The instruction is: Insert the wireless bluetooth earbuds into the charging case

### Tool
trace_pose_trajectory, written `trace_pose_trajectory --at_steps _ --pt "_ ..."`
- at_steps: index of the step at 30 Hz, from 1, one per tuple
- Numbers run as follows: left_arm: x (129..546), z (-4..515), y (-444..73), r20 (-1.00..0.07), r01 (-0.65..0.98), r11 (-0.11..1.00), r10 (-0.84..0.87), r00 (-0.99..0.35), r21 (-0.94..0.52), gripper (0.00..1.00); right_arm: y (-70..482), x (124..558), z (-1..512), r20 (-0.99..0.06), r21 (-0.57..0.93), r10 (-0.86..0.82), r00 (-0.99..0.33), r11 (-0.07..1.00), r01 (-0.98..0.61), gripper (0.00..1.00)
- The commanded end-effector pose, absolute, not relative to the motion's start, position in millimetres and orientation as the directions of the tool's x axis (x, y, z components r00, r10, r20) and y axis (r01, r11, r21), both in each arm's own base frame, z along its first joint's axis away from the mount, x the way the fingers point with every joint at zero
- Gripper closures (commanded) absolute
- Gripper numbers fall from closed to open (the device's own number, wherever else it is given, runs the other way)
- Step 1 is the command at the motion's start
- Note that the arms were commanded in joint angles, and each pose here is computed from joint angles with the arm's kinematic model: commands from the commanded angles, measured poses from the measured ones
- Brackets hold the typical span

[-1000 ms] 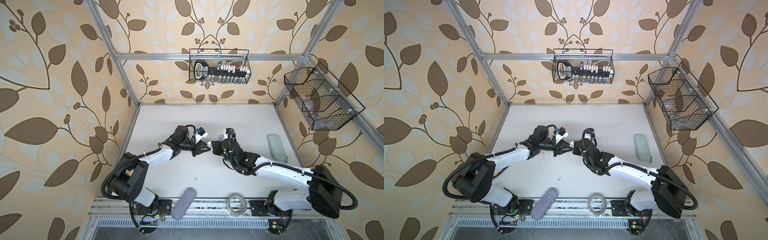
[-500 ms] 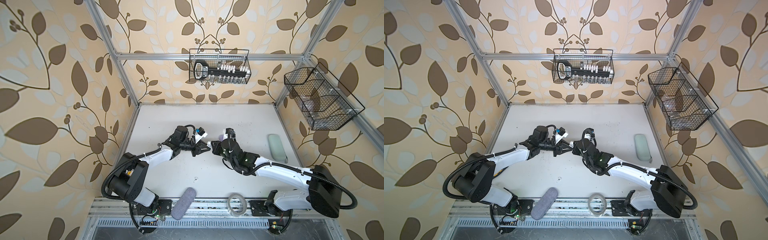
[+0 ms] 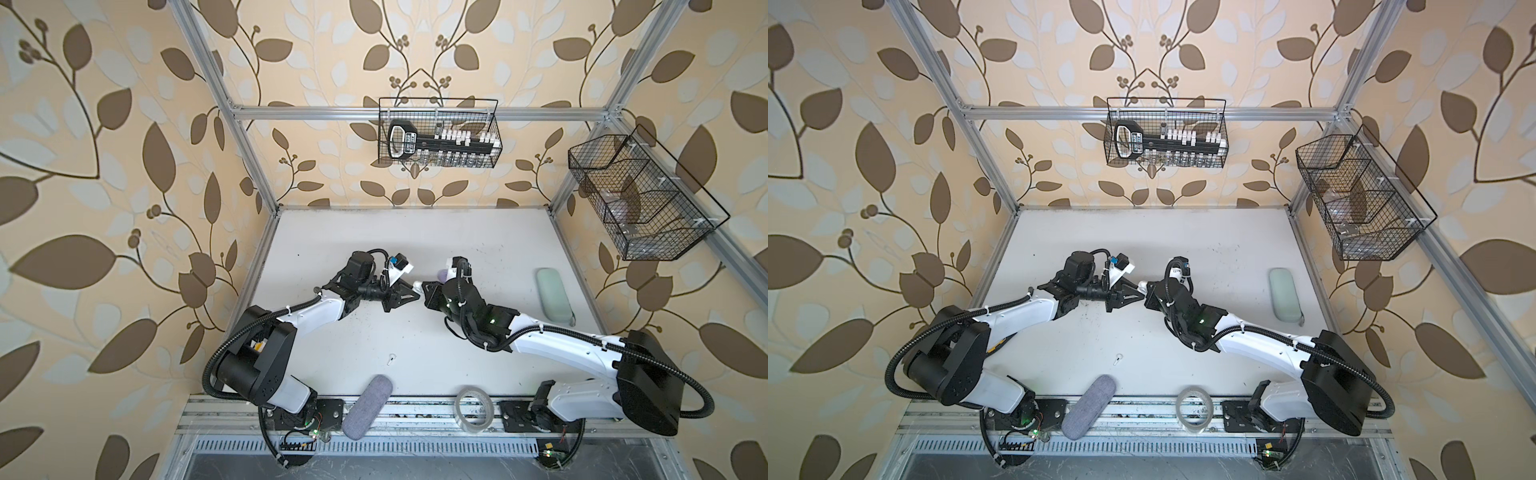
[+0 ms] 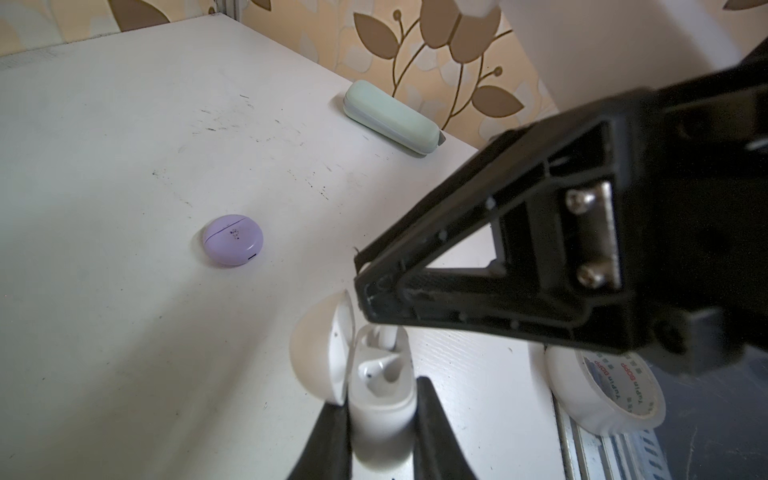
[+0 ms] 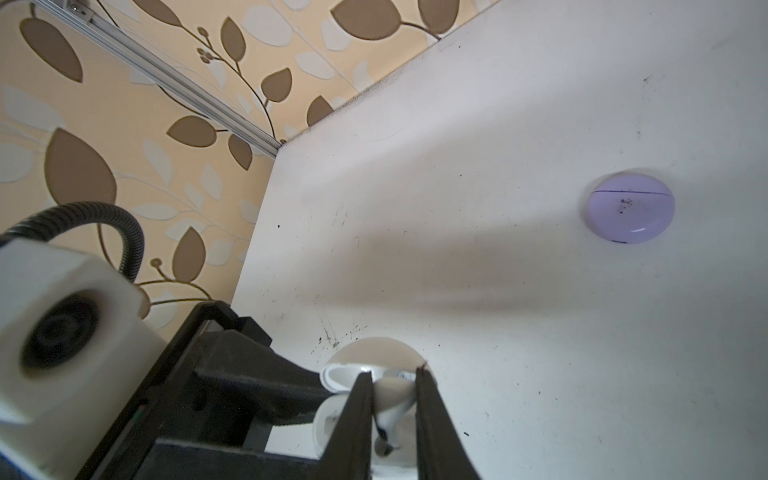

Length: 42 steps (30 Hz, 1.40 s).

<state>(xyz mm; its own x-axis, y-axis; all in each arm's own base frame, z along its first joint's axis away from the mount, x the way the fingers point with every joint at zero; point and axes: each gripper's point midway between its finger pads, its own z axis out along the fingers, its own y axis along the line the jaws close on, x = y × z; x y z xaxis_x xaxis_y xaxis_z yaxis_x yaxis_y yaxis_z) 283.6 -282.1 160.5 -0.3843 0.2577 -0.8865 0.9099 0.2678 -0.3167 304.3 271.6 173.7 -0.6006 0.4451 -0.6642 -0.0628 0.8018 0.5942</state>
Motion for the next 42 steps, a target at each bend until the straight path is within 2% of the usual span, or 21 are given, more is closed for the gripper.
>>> trace_pose_trajectory --at_steps 1,42 --pt "289 181 -277 -0.921 0.925 0.279 0.217 -0.324 -0.259 0.89 269 299 164 -0.654 0.589 0.442 -0.614 0.807 -0.046 0.81" --pt "284 188 -276 -0.939 0.939 0.260 0.200 -0.281 -0.226 0.93 271 305 189 -0.642 0.642 0.481 -0.597 0.763 -0.075 0.82"
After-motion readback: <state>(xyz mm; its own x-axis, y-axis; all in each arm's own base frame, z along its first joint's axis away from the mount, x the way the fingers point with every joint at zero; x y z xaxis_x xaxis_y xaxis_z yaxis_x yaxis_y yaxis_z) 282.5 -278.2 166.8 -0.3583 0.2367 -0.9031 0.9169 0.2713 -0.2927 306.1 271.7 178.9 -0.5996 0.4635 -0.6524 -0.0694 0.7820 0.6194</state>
